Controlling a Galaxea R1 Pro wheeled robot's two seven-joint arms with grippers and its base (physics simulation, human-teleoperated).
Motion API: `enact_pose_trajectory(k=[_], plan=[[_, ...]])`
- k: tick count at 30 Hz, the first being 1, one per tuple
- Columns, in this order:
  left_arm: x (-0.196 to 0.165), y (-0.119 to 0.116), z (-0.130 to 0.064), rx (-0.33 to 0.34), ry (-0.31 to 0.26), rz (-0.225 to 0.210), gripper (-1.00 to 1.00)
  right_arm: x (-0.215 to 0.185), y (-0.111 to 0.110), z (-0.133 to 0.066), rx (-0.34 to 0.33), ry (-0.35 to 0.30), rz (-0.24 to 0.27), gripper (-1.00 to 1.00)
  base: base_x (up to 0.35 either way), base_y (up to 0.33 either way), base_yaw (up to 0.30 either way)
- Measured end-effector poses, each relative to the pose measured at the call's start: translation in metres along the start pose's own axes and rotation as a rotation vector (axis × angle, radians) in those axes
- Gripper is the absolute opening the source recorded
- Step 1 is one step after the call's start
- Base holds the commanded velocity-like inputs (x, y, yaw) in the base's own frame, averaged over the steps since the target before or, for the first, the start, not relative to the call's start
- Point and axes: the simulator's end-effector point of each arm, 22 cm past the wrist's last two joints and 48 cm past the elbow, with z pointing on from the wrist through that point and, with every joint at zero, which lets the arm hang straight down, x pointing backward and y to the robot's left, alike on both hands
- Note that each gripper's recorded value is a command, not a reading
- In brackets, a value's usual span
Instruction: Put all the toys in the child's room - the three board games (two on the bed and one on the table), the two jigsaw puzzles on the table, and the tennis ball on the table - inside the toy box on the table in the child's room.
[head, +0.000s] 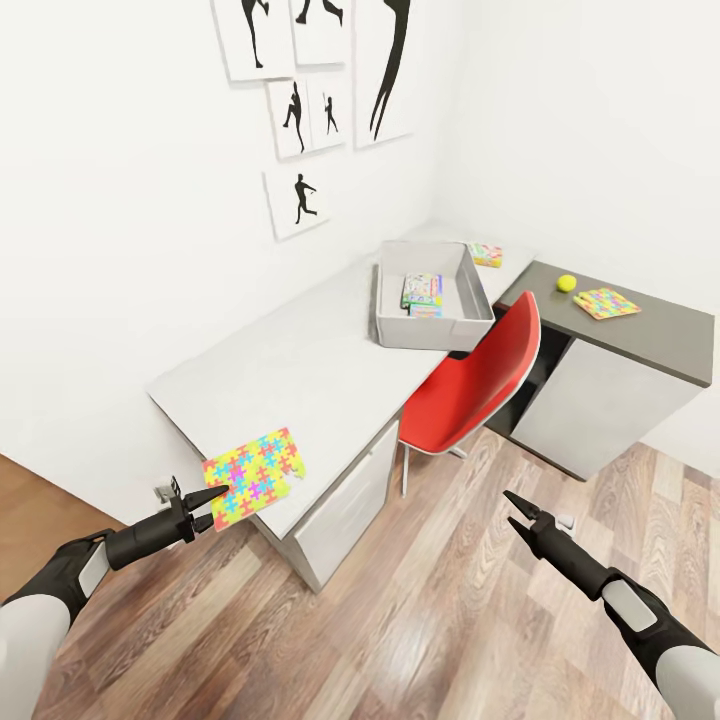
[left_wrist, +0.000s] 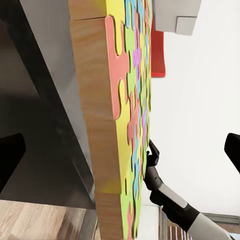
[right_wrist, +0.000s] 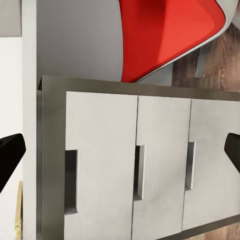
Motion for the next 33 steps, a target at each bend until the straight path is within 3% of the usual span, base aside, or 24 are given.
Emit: enact_pose_trajectory(k=[18, 19, 33], plan=[[0.0, 0.0, 0.0, 0.0, -0.001, 0.0, 1.0, 0.0, 0.0, 0.0, 0.0, 0.0, -0.001, 1.0, 0.0, 0.0, 0.0], [0.0, 0.0, 0.0, 0.0, -0.001, 0.0, -1.0, 0.0, 0.0, 0.0, 0.0, 0.0, 0.0, 1.0, 0.0, 0.0, 0.0], [-0.004, -0.011, -0.001, 0.048, -0.015, -0.005, -1.0, 0.0, 0.0, 0.0, -0.001, 0.0, 0.0, 1.0, 0.0, 0.0, 0.0]])
